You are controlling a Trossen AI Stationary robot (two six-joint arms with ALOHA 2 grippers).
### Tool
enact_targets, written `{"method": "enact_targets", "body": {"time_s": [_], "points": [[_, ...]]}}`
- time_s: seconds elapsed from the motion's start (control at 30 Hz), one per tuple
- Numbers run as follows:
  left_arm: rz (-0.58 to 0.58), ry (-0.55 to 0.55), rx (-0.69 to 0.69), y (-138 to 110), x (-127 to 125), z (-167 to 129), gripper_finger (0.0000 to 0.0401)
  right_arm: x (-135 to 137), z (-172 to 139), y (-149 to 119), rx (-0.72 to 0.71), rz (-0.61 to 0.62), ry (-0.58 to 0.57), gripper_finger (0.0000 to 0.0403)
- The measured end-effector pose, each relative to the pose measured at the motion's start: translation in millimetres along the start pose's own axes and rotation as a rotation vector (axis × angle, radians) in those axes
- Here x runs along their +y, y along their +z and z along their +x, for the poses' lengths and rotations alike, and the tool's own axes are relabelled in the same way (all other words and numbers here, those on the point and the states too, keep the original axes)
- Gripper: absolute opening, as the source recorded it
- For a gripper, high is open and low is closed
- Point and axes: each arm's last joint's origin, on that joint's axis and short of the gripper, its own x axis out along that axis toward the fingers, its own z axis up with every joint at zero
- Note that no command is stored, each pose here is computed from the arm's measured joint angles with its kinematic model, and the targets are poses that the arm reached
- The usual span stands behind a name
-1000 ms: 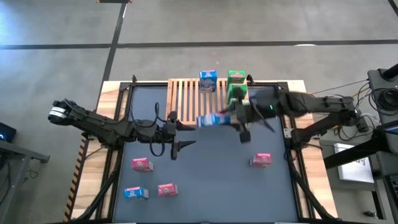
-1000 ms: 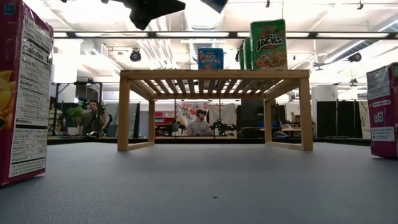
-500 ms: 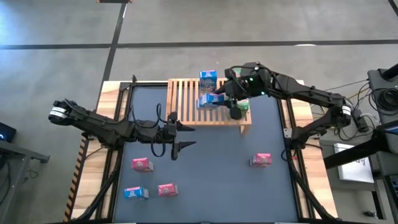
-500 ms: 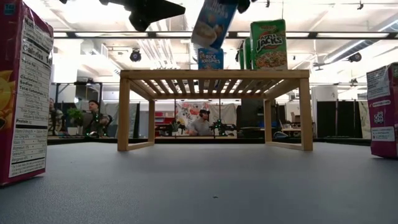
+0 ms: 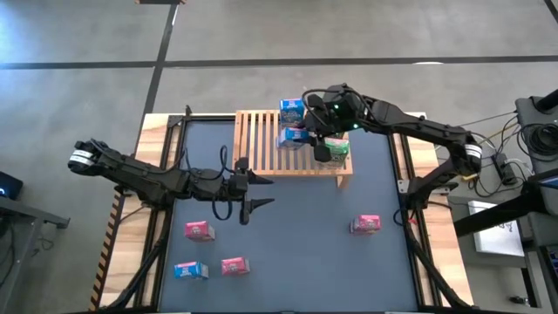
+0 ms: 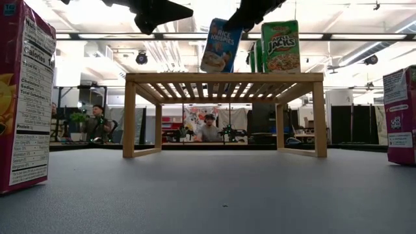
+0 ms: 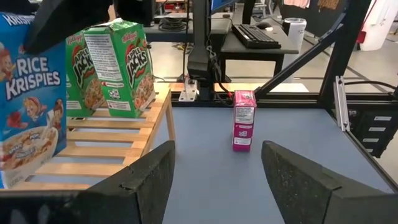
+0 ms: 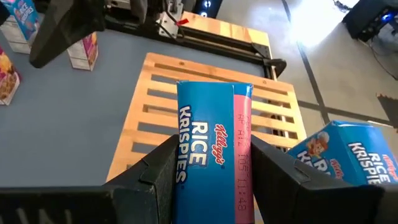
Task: Stack cereal on shelf
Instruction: Put the right blue cereal box on the shelf aligned with the other blue cereal box
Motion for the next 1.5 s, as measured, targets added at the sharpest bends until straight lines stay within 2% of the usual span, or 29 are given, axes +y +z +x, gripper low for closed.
{"method": "enact_targets", "body": {"time_s": [0.47, 0.87, 1.1, 1.5], "points": [[0.002, 0.0, 0.008, -0.8, 0.0, 0.1, 0.0223, -1.8, 4.1, -6.7, 0.048, -0.006, 0.014, 0.0162], [0.002, 0.0, 0.007, -0.8, -0.1, 0.0, 0.0223, -2.4, 4.2, -6.0, 0.043, -0.007, 0.003, 0.0202], [0.002, 0.0, 0.007, -0.7, 0.0, 0.0, 0.0223, -4.5, 4.3, -1.7, 0.0, -0.02, -0.019, 0.0203], [0.002, 0.0, 0.007, -0.7, 0.0, 0.1, 0.0223, -4.3, 8.7, -5.1, 0.025, -0.002, -0.006, 0.0202]]}}
